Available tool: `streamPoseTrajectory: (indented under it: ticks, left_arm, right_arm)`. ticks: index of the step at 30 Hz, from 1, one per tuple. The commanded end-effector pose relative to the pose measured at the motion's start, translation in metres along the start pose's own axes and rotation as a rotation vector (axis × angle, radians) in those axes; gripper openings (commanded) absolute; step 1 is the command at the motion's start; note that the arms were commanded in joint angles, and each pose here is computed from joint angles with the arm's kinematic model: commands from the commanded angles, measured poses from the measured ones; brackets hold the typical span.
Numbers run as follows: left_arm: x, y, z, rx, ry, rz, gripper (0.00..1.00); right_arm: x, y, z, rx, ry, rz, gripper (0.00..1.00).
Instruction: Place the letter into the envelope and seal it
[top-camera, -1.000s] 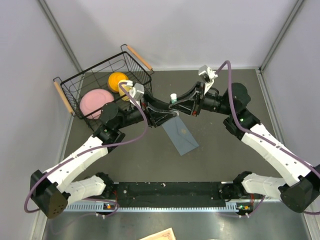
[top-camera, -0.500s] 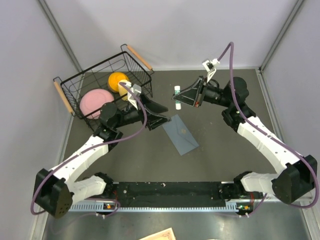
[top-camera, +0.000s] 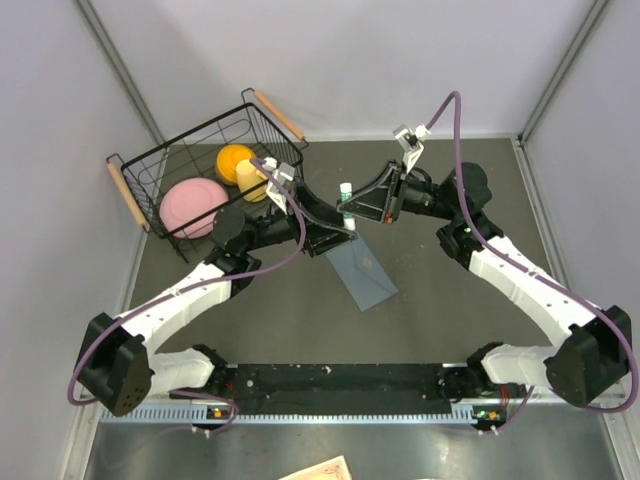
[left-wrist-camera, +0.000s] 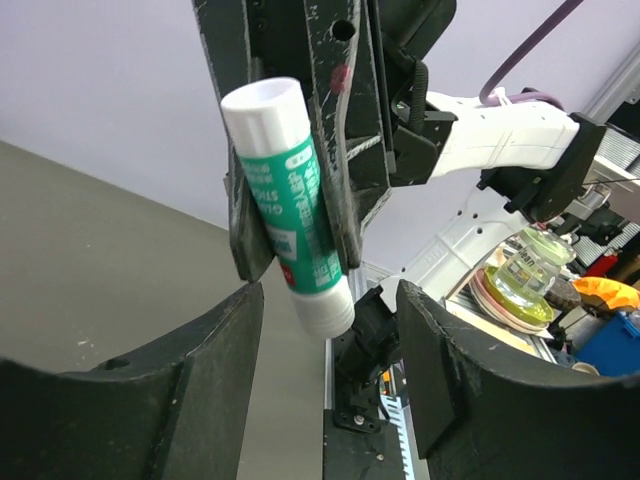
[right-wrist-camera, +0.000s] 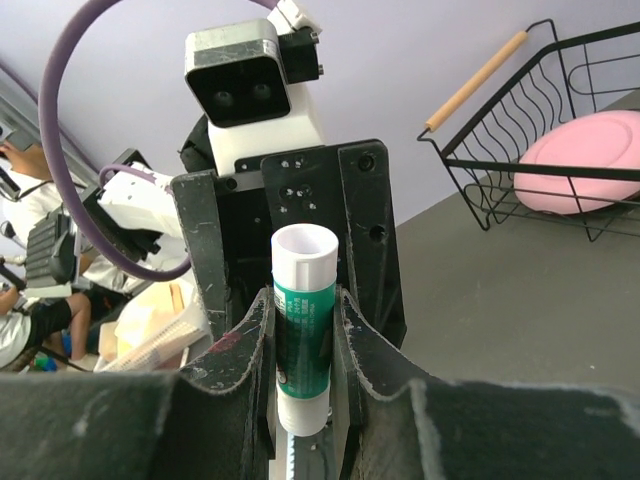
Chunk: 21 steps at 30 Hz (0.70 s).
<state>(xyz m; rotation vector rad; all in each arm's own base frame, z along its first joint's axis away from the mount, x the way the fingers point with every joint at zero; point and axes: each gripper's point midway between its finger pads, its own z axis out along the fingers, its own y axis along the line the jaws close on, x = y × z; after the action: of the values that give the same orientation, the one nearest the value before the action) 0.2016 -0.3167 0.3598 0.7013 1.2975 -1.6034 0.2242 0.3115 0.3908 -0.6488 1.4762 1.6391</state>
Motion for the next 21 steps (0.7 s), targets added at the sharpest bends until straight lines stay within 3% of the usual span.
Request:
streamPoseTrajectory:
  ticks: [1, 8, 14, 21]
  left_arm:
    - [-0.029, -0.021, 0.009, 0.064, -0.081, 0.071, 0.59]
    - [-0.03, -0.02, 0.011, 0.06, -0.095, 0.061, 0.45]
    - [-0.026, -0.02, 0.012, 0.056, -0.097, 0.053, 0.51]
    - [-0.02, -0.022, 0.012, 0.065, -0.088, 0.065, 0.49]
  right_arm:
    - [-0.01, 0.027, 0.0, -0.076, -0.025, -0.084, 0.0]
    - [-0.011, 0.026, 0.001, -0.063, -0.042, -0.083, 0.0]
    - [-0.015, 0.024, 0.002, -0.051, -0.061, -0.078, 0.0]
    - [-0.015, 0.026, 0.002, -0.054, -0.064, -0.076, 0.0]
